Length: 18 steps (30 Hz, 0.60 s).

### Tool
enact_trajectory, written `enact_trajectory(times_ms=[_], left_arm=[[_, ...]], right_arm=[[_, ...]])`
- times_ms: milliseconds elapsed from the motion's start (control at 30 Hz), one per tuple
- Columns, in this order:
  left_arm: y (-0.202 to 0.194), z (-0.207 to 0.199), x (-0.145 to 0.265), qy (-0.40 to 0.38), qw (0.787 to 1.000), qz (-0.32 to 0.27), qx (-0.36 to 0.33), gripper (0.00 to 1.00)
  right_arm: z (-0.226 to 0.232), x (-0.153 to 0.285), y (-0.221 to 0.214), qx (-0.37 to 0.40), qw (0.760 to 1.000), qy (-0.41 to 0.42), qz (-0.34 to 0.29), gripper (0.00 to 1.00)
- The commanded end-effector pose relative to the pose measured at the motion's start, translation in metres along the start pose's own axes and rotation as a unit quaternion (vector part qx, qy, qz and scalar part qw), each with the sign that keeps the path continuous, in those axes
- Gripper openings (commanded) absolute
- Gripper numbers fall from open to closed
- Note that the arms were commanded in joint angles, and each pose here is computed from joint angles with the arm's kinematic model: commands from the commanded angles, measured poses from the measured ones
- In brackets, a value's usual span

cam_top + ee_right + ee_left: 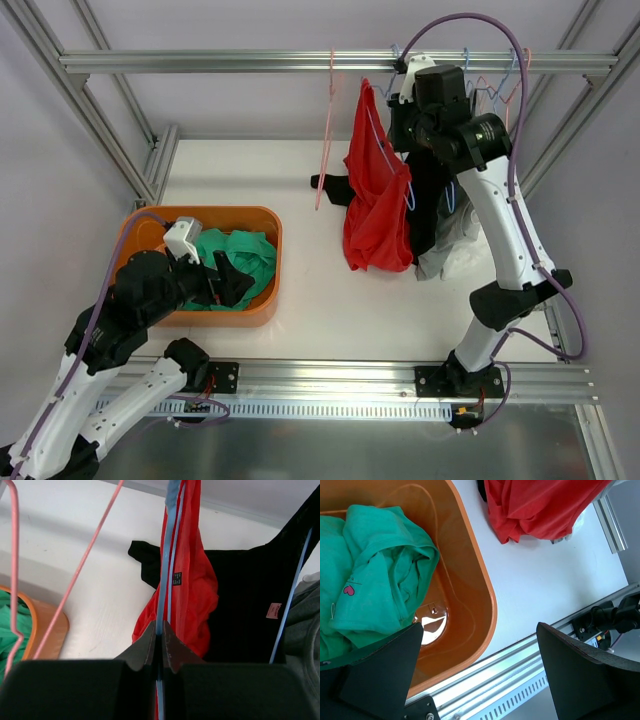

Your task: Remove the tank top from the hanger

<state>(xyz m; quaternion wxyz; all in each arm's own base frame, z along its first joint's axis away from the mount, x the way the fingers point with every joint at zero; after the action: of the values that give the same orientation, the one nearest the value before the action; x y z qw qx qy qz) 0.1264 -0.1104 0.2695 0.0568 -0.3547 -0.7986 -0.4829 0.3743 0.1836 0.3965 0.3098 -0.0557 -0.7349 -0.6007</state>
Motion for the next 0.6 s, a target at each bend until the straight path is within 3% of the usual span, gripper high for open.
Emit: enact_trajectory(times_ms=[0, 333, 533, 567], left_arm=[[-0.002, -0.004, -0.007, -0.010, 1.000, 0.016, -0.006, 0.99], [0.005, -0.025, -0.002, -0.049, 0.998, 0.027, 0.002, 0.99], [0.034, -0.075, 0.003, -0.160, 0.987, 0.016, -0.024, 0.99], [0.039, -0.086, 0.005, -0.182, 0.983, 0.018, -0.031, 0.99]], right_arm=[[-0.008, 0.045, 0.047, -0.047, 0.992, -0.012, -0.114, 0.00], [-0.008, 0.072, 0.064, -0.061, 0.984, 0.001, -0.165, 0.00], [0.003, 0.098, 0.037, -0.074, 0.984, 0.040, -0.154, 0.00], [0.007, 0.119, 0.032, -0.074, 0.982, 0.060, -0.166, 0.00]])
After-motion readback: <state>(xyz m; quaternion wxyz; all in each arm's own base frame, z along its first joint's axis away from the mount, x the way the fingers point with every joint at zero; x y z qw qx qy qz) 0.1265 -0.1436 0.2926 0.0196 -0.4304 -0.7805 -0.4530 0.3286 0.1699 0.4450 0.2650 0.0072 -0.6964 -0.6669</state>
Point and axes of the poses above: each gripper's point midway between its finger pads, its own x axis back along the fingers, its own z axis along the line the jaws close on, y = z × x, the point moved 2 cm from there along x, back along the fingers, and after that the axes turned 7 degrees about x, right-handed, at the moved point
